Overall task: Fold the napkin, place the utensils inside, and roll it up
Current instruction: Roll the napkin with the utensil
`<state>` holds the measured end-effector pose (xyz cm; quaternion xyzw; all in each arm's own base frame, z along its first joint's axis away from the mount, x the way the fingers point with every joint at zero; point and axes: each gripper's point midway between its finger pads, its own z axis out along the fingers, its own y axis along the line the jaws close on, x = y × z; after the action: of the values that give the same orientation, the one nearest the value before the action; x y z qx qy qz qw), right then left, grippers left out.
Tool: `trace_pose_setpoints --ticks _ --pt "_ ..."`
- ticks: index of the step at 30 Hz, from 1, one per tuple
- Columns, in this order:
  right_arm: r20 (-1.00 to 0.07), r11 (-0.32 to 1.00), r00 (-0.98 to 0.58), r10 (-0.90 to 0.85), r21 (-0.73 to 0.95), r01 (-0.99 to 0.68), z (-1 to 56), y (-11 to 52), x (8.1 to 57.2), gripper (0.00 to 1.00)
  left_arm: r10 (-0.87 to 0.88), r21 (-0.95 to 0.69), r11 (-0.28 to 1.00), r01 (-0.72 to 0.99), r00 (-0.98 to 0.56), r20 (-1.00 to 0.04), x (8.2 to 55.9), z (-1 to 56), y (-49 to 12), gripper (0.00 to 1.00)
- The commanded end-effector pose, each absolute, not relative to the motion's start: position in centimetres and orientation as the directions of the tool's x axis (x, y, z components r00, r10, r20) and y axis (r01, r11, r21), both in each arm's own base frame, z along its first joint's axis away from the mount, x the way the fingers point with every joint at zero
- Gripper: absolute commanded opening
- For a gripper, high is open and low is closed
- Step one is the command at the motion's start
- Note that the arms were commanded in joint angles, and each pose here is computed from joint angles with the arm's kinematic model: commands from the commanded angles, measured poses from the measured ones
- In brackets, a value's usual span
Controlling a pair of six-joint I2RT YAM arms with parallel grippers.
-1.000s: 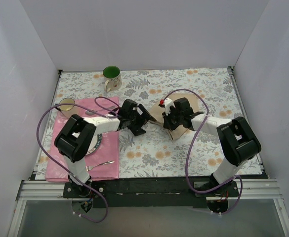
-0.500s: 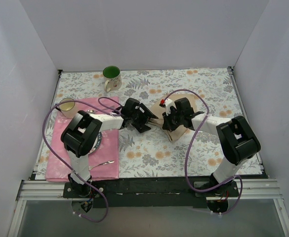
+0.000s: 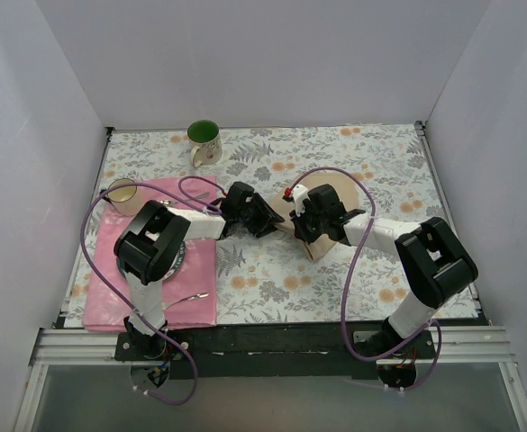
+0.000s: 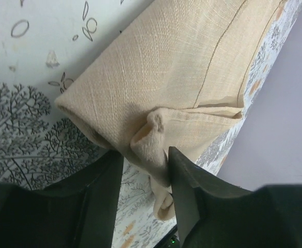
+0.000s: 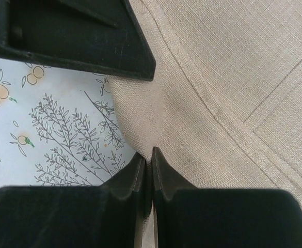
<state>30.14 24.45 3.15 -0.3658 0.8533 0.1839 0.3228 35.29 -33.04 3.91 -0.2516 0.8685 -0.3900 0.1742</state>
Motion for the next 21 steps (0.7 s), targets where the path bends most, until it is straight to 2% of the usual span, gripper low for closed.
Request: trace_pose_setpoints --ticks 1,2,5,7,8,11,15,21 --pt "-0.57 0.664 -0.591 -0.571 0.102 -0.741 0.3 22.3 26.7 0.12 -0.551 -0.688 0.668 -0.283 -0.81 -0.201 36.0 0.8 -30.6 0.35" --pt "-0.573 0.66 -0.582 -0.577 0.093 -0.746 0.4 22.2 26.4 0.16 -0.542 -0.686 0.675 -0.271 -0.813 -0.213 36.0 0.8 -30.5 0.31" --pt "-0.577 0.651 -0.552 -0.602 0.045 -0.757 0.9 21.9 26.1 0.29 -0.516 -0.689 0.69 -0.224 -0.82 -0.25 36.1 1.4 -30.4 0.29" --pt "-0.582 0.649 -0.538 -0.61 0.024 -0.761 1.3 22.0 26.0 0.33 -0.501 -0.703 0.678 -0.216 -0.836 -0.226 35.6 1.6 -30.9 0.27" --pt "-0.589 0.654 -0.532 -0.608 0.008 -0.757 1.6 22.3 25.9 0.39 -0.497 -0.71 0.671 -0.214 -0.84 -0.216 35.5 1.7 -31.0 0.27" --pt "-0.595 0.684 -0.527 -0.607 -0.052 -0.728 2.0 22.4 26.0 0.48 -0.491 -0.726 0.651 -0.22 -0.852 -0.182 35.0 1.7 -31.5 0.24" --pt "-0.582 0.72 -0.53 -0.616 -0.144 -0.678 2.7 22.3 26.0 0.53 -0.49 -0.733 0.642 -0.225 -0.855 -0.168 34.6 1.8 -31.5 0.23" --pt "-0.475 0.692 -0.523 -0.707 -0.315 -0.65 1.8 20.9 24.8 0.56 -0.495 -0.745 0.627 -0.228 -0.855 -0.156 34.4 2.0 -31.6 0.24"
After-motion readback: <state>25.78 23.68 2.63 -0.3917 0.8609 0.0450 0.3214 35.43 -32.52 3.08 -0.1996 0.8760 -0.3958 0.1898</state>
